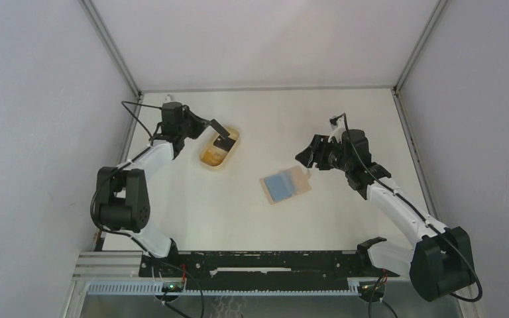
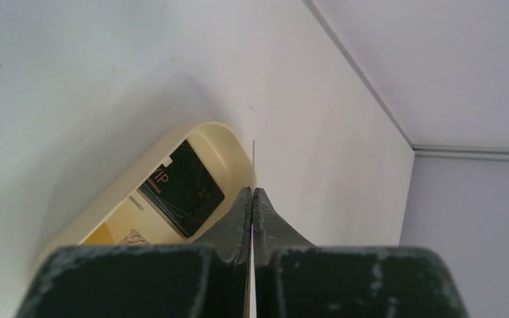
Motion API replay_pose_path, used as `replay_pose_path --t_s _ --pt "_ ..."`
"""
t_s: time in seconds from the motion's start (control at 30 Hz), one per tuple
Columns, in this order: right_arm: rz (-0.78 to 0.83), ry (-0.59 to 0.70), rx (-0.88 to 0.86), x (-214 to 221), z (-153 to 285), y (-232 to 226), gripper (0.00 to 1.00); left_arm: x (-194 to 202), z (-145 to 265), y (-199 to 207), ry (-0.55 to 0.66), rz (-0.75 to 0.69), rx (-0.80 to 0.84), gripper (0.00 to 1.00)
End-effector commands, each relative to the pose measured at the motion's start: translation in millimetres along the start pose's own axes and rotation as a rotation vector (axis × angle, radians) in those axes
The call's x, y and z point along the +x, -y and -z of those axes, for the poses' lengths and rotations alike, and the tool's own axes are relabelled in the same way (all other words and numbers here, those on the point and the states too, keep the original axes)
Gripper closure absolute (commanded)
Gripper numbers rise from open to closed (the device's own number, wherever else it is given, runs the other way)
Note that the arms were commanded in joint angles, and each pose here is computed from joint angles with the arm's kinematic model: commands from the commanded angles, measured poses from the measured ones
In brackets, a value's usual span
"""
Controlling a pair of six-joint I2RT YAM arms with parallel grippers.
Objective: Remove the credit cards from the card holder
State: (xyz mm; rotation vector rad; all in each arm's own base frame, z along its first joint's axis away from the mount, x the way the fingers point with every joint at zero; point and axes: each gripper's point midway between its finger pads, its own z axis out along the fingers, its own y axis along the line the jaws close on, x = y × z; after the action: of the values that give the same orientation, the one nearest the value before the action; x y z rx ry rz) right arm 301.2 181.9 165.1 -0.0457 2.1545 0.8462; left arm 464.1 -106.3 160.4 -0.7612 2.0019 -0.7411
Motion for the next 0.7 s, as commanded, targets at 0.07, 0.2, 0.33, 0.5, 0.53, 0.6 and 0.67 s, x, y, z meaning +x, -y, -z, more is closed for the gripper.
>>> replay_pose_path --t_s 0.07,0.2,0.33,0.5,0.53,0.6,0.67 --pt "0.033 0.041 -0.002 -15.2 8.7 -2.9 0.28 21.5 -27.4 -22.5 -0.017 0.047 -0.036 1.0" --pt "0.03 0.037 -0.002 -14.7 8.5 -2.0 0.28 33.4 -37.8 -39.5 -0.03 0.039 -0.084 1.0" --pt "0.027 0.032 0.005 -13.4 9.0 -0.3 0.28 35.0 -41.4 -49.3 -0.028 0.025 -0.119 1.0" --pt "0.024 0.022 0.012 -11.0 7.5 2.0 0.27 37.0 -45.4 -52.6 -0.05 -0.003 -0.143 0.73" --pt "0.023 0.02 0.02 -10.7 7.0 3.8 0.27 36.2 -44.9 -52.4 -0.048 -0.007 -0.144 0.65" --pt "0.015 0.012 0.052 -8.6 4.8 10.6 0.28 33.0 -41.9 -49.3 -0.041 -0.026 -0.14 0.56" --pt "-0.01 -0.015 0.103 -2.2 0.4 21.7 0.28 25.2 -36.1 -44.2 -0.025 -0.063 -0.147 0.45"
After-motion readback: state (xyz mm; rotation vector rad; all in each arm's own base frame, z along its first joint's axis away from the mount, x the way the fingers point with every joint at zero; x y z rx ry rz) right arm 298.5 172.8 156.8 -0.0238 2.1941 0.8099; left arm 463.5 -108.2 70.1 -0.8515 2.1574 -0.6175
